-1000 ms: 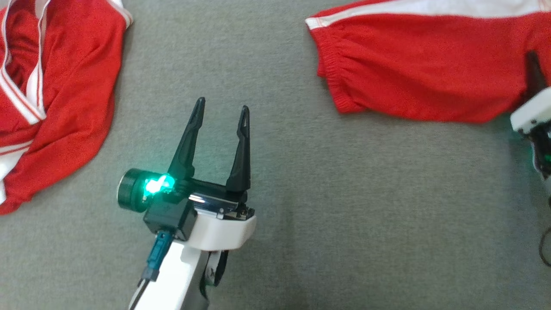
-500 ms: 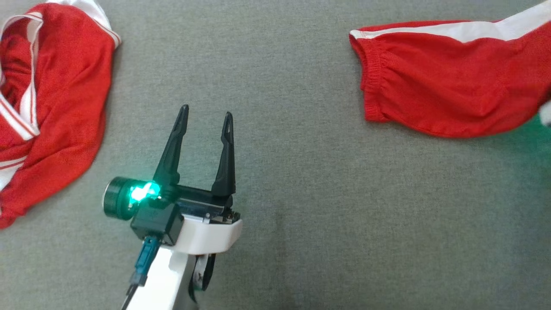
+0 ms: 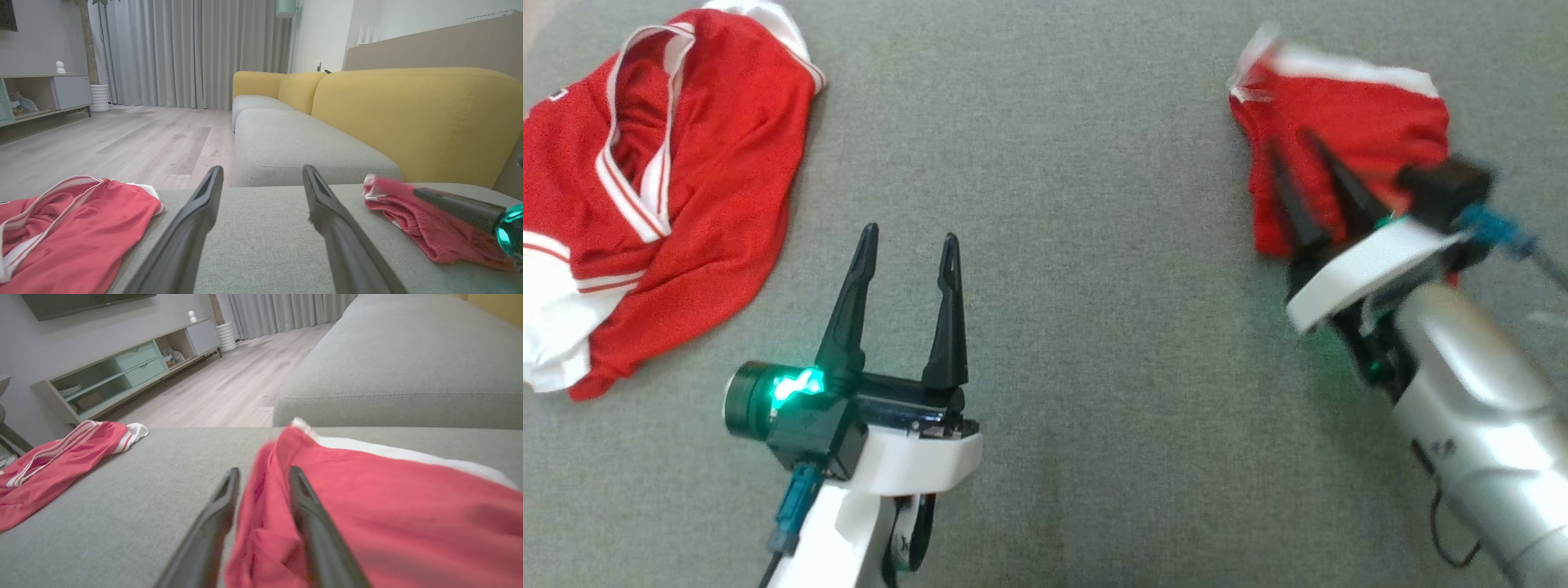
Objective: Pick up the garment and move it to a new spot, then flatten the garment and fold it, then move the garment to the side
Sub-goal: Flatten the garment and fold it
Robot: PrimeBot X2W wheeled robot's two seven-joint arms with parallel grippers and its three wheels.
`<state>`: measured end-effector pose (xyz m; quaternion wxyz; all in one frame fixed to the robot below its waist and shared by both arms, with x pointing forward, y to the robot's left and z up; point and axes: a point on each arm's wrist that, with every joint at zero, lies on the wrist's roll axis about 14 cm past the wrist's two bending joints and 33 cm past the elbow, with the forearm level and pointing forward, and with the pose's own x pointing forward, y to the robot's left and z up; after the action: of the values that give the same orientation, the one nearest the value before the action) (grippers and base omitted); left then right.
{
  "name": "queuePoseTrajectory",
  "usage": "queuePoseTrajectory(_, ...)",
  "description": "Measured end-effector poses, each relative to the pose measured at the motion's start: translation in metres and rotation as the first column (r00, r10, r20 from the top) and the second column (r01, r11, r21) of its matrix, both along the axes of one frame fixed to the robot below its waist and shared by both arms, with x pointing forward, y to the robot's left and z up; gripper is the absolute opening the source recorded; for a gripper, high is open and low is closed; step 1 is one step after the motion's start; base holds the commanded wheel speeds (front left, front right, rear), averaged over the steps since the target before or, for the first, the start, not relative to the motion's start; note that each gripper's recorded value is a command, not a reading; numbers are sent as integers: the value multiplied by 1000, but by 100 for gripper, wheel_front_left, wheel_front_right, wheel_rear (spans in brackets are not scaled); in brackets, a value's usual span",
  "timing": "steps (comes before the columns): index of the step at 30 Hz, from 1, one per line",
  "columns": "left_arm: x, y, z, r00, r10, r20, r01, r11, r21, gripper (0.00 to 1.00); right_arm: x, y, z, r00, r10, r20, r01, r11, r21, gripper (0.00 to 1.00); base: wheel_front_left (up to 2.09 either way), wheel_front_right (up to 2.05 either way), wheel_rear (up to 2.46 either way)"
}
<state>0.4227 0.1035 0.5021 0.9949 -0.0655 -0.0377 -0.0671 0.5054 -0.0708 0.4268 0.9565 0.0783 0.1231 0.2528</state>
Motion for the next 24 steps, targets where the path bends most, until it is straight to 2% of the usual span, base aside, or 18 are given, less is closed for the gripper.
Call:
queuePoseTrajectory(3, -5, 3, 3, 1000, 17, 2, -17, 1000, -4, 100, -7, -1, 1, 1000, -9, 9, 9, 1000, -2, 100, 0, 0, 0)
queuePoseTrajectory(8, -17, 9, 4, 999, 47, -7, -47, 998, -29, 100, -1, -40, 63, 970, -125, 208, 120, 992, 37, 100, 0, 0, 0)
queuePoseTrajectory(10, -23, 12, 6, 998, 58, -8, -59, 998, -36, 100, -18, -56, 71, 955, -172, 241, 167, 985, 43, 100, 0, 0, 0)
queuePoseTrajectory(16, -49, 28, 5, 993, 113, -31, -115, 990, -76, 100, -91, -85, 62, 927, -295, 231, 294, 955, 42, 100, 0, 0, 0)
queuePoseTrajectory(21, -84, 36, -13, 988, 132, -85, -136, 990, -45, 100, -142, -88, 52, 927, -293, 232, 310, 950, -39, 100, 0, 0, 0)
queuePoseTrajectory(24, -92, 33, -22, 987, 117, -111, -122, 992, -35, 100, -154, -91, 55, 917, -319, 239, 335, 942, -30, 100, 0, 0, 0)
